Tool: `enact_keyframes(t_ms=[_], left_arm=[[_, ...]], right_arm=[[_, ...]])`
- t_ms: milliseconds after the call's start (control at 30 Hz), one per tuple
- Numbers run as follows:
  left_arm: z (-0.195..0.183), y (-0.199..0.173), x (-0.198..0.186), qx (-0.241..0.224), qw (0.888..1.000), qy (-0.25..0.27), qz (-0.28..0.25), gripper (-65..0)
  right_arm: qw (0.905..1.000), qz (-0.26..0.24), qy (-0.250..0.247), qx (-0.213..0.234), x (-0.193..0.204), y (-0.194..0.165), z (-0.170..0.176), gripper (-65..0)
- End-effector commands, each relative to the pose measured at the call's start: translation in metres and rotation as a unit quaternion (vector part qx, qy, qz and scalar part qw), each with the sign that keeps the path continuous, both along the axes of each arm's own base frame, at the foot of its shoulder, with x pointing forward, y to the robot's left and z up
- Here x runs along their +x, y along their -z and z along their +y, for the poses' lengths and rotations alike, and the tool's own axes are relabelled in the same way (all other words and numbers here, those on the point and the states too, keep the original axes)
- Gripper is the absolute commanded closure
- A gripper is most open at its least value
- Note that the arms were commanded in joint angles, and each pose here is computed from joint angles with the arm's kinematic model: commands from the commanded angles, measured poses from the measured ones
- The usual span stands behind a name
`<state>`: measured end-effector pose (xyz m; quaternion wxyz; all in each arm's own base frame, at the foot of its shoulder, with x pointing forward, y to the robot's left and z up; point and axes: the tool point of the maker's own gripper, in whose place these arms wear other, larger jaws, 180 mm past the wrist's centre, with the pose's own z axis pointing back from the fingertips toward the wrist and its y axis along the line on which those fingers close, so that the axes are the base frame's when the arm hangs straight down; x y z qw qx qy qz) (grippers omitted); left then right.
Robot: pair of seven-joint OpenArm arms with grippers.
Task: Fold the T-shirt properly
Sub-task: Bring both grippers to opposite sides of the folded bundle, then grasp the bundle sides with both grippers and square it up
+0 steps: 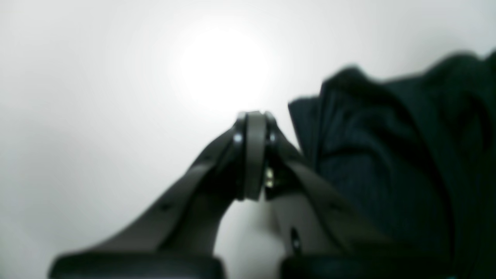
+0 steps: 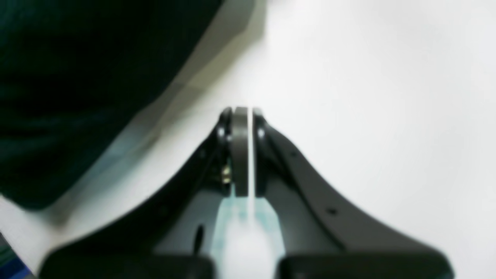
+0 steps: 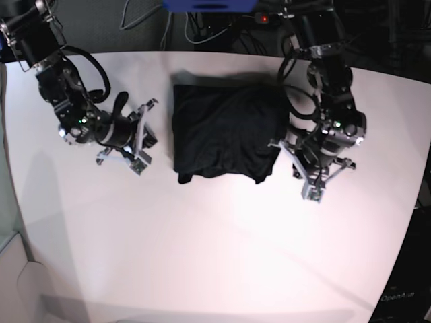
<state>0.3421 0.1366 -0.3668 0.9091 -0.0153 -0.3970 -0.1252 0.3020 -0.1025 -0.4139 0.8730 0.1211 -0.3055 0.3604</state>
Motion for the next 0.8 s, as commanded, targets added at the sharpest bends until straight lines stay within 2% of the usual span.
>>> enact_keyframes(t_ms=[0, 267, 400, 433, 500, 633, 767], left_arm=[[-0.003, -0.011, -0.001, -0.001, 1.000, 0.004, -0.018, 0.0], [0.001, 0.025, -0.080, 0.012, 0.999, 0.001, 0.051, 0.0], [0.000, 0.043, -0.109, 0.011, 0.996, 0.002, 0.087, 0.0], [-0.001, 0.048, -0.115, 0.010, 0.995, 0.002, 0.096, 0.0], [-0.006, 0.052, -0.120, 0.001, 0.995, 0.001, 0.103, 0.0], [-0.022, 0.066, -0.129, -0.017, 0.992, 0.008, 0.125, 0.0], [-0.041, 0.080, -0.130, -0.034, 0.989, 0.028, 0.144, 0.0]], right_arm=[[0.9992, -0.038, 0.007, 0.011, 0.022, -0.023, -0.006, 0.0], [0.9952, -0.095, -0.010, 0.022, 0.067, -0.063, 0.001, 0.0], [0.9943, -0.101, -0.004, 0.032, 0.088, -0.070, 0.007, 0.0], [0.9944, -0.098, -0.016, 0.037, 0.089, -0.069, 0.013, 0.0], [0.9942, -0.088, -0.043, 0.045, 0.092, -0.067, 0.022, 0.0], [0.9934, -0.091, -0.044, 0.053, 0.100, -0.064, 0.033, 0.0], [0.9934, -0.098, -0.054, 0.023, 0.101, -0.044, 0.046, 0.0]])
